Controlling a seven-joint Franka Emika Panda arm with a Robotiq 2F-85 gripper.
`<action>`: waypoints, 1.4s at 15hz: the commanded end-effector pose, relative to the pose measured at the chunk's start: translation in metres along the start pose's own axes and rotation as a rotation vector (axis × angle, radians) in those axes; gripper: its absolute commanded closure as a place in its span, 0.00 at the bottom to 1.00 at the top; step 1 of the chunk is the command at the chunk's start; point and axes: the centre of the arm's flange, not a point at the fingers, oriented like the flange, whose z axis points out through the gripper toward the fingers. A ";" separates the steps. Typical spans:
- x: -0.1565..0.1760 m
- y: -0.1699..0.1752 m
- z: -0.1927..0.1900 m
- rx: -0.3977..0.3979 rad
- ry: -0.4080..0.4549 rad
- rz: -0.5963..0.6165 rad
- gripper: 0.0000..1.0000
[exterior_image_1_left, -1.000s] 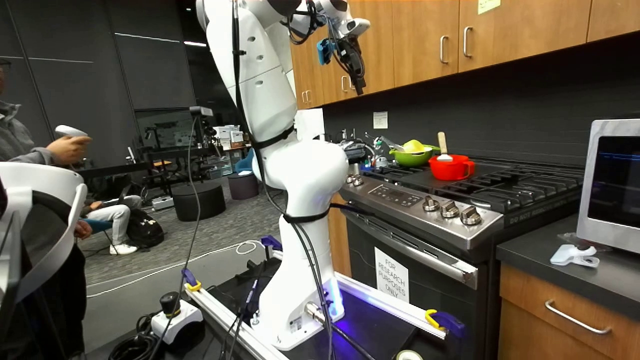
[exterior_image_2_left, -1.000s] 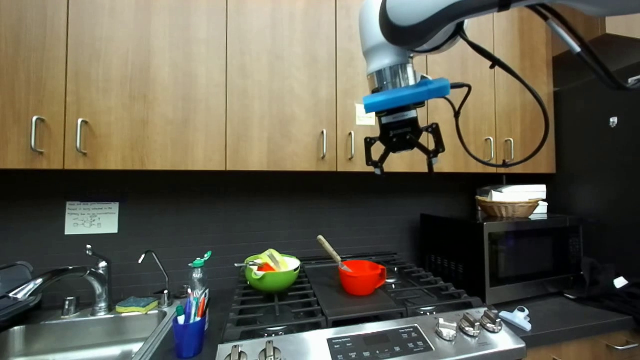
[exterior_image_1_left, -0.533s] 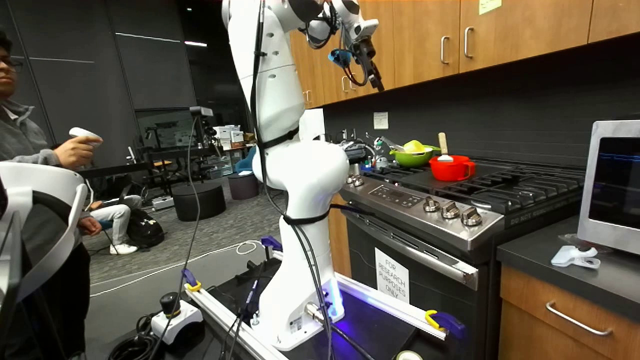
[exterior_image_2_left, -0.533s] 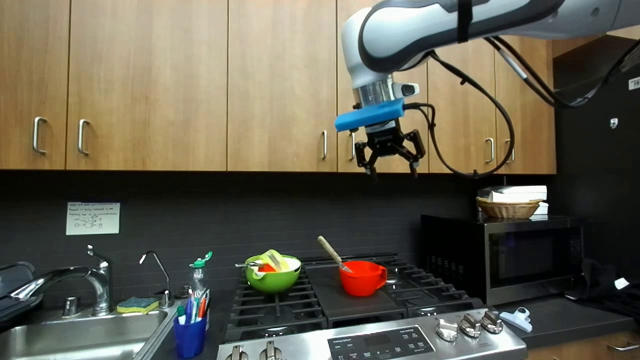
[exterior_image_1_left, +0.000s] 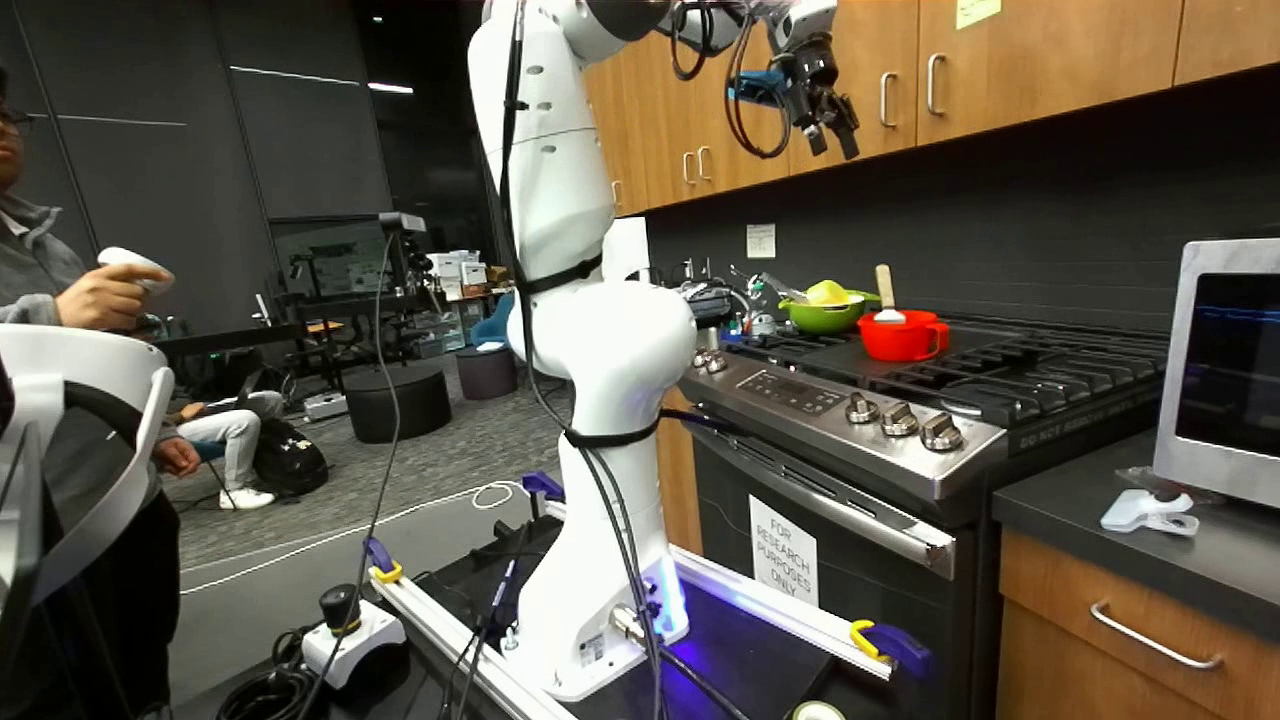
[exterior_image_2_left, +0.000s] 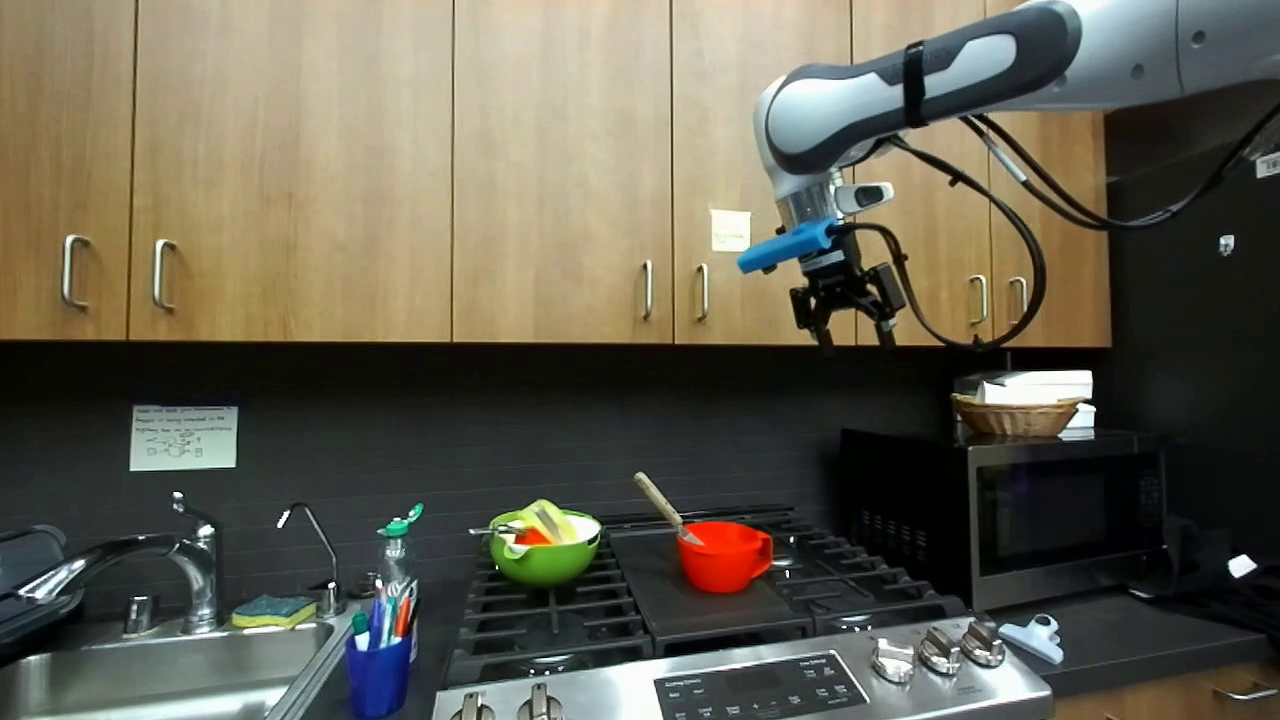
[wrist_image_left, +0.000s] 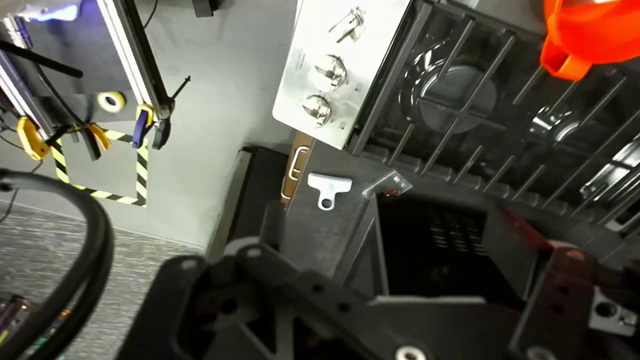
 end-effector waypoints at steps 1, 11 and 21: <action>0.044 0.005 0.011 -0.055 0.015 0.180 0.00; 0.115 0.026 0.087 -0.234 -0.032 0.248 0.00; 0.215 0.075 0.119 -0.300 -0.301 0.356 0.00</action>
